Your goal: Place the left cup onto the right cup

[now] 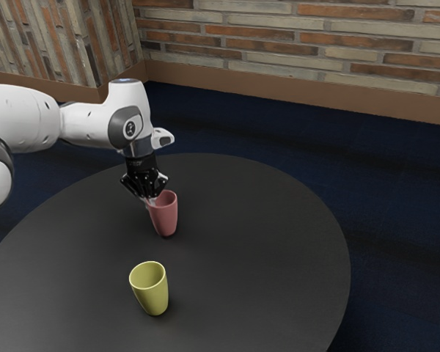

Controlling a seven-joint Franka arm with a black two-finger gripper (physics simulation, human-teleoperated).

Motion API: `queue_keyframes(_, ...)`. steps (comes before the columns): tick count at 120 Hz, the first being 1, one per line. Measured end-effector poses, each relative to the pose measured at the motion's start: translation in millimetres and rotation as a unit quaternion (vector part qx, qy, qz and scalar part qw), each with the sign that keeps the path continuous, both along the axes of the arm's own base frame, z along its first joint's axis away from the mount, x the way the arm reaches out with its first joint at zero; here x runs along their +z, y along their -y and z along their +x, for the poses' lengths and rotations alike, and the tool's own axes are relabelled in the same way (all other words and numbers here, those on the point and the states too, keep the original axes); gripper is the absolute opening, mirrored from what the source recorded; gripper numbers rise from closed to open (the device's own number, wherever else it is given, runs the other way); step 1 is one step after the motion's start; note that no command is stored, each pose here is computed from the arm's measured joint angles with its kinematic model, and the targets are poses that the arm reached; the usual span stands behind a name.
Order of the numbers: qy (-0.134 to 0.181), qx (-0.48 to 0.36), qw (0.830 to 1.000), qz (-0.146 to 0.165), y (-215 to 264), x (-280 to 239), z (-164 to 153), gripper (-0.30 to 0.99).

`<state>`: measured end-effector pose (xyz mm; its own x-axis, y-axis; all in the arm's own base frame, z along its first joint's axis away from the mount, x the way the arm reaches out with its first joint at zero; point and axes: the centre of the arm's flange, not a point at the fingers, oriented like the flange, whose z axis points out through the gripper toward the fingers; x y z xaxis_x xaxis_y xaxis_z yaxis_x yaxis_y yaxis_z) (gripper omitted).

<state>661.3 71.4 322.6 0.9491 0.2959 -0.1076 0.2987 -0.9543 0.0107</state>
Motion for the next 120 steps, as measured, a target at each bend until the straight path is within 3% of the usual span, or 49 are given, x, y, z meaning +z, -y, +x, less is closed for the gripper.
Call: queue_keyframes(120, 0.045, -0.02, 0.999, -0.002, 28.0, 97.6, -21.4, -0.09)
